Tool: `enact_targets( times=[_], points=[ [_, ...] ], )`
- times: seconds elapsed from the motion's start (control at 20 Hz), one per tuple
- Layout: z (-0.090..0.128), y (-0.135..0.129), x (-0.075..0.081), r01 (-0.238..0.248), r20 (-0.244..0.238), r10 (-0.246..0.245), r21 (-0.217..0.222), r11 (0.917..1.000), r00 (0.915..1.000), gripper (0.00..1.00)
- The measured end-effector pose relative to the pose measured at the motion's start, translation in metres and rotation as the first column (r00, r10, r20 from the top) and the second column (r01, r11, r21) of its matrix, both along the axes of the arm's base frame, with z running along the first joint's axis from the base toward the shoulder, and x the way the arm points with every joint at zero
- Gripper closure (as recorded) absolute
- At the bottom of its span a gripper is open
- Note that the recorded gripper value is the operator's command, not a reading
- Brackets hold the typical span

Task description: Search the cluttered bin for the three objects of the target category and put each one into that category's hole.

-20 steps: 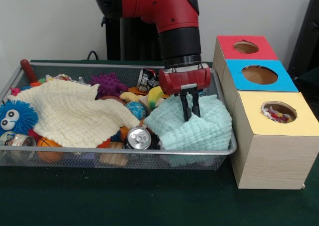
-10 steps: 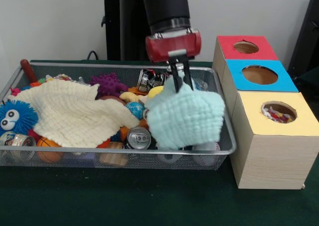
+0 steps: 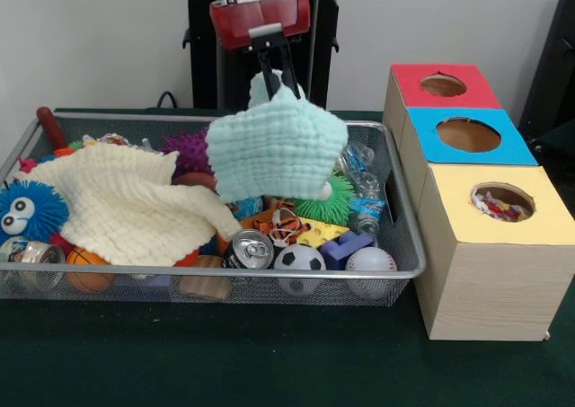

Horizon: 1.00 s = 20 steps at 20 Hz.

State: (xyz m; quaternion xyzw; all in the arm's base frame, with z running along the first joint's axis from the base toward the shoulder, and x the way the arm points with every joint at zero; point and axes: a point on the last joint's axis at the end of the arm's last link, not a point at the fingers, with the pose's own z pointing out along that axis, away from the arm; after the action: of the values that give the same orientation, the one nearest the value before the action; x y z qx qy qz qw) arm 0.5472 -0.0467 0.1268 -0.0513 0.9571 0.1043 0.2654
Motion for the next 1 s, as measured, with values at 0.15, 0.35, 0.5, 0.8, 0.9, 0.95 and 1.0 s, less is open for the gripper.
enact_targets(
  times=[0.15, 0.35, 0.5, 0.8, 0.9, 0.95, 1.0],
  points=[
    [0.007, 0.002, -0.011, -0.019, -0.025, 0.02, 0.013, 0.9997, 0.9995, 1.0],
    [0.014, 0.013, -0.023, -0.063, -0.05, 0.064, 0.029, 0.9976, 0.9967, 1.0],
    [0.019, 0.024, -0.031, -0.096, -0.063, 0.099, 0.046, 0.9943, 0.9931, 1.0],
    [0.031, 0.031, -0.044, -0.119, -0.133, 0.132, 0.103, 0.9876, 0.9822, 1.0],
    [0.034, 0.031, -0.05, -0.126, -0.17, 0.145, 0.117, 0.9851, 0.9748, 1.0],
    [0.034, 0.031, -0.054, -0.132, -0.189, 0.154, 0.121, 0.9838, 0.9699, 1.0],
    [0.034, 0.032, -0.058, -0.141, -0.208, 0.165, 0.126, 0.982, 0.9641, 1.0]
  ],
)
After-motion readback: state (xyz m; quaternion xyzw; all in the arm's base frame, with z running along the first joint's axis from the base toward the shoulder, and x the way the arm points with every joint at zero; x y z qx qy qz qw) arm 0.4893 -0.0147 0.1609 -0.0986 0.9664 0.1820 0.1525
